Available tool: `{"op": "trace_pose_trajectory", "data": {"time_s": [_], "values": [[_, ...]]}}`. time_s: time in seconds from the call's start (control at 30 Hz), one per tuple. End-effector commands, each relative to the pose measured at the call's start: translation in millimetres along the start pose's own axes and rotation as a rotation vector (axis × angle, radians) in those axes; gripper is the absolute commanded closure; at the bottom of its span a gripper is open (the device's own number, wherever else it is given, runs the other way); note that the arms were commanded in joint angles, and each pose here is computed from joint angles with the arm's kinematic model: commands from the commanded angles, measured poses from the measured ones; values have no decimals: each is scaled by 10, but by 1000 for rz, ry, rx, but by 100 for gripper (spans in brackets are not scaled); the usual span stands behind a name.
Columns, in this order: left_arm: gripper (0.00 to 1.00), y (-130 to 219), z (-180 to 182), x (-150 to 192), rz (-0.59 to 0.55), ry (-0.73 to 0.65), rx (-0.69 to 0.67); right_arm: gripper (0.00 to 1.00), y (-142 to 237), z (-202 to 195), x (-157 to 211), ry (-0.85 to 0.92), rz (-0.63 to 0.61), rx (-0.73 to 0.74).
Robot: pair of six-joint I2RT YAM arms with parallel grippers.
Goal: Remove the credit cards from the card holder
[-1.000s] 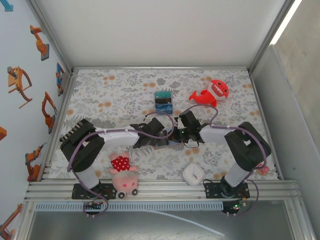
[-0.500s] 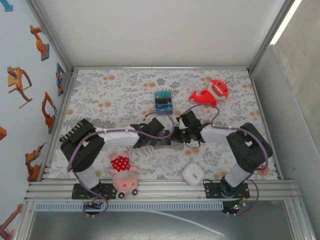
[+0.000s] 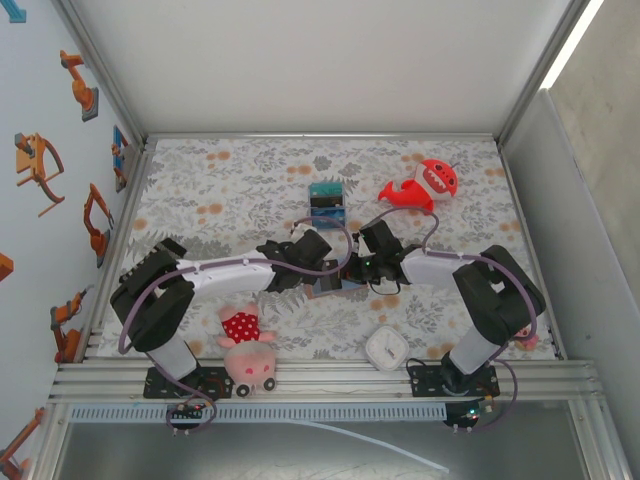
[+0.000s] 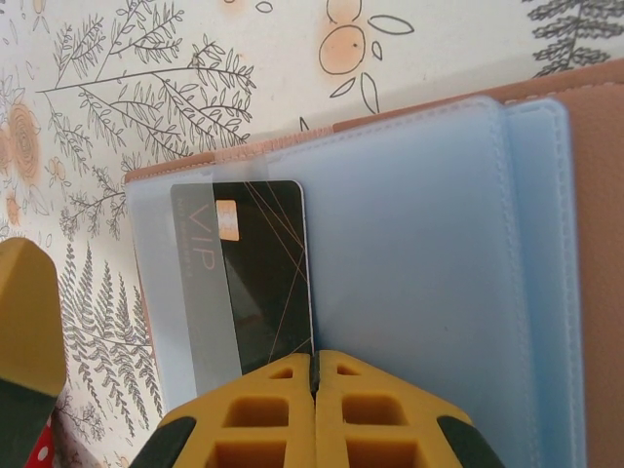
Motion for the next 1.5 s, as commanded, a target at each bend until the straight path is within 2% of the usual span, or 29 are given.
{"op": "trace_pose_trajectory", "data": {"time_s": [0.0, 0.1, 0.37, 0.43, 0.9, 1.47], "values": [[3, -20, -102, 2, 8, -34, 15, 100, 91, 64, -147, 28, -47, 6], [3, -64, -138, 55, 25, -46, 11, 100, 104, 70, -165, 29, -54, 12], [3, -180, -136, 176, 64, -62, -17, 79, 156, 65, -144, 22, -56, 22], [3, -190, -130, 198, 74, -63, -22, 77, 172, 61, -119, 14, -57, 21], [3, -187, -61, 282, 91, -69, -42, 74, 102, 4, 88, -70, -33, -43], [3, -204, -69, 322, 107, -75, -40, 74, -69, 35, 72, -104, -31, -147]]}}
Point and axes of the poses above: each hand's point on the last joint's axis, 136 mm out from that joint toward the fingers, its own y axis back along the fingers, its own z axis along the line the jaws close on, x = y × z, the point moved 6 cm from there along y, back along the fingers, and after that the axes turned 13 degrees about y, right-handed, at the moved point
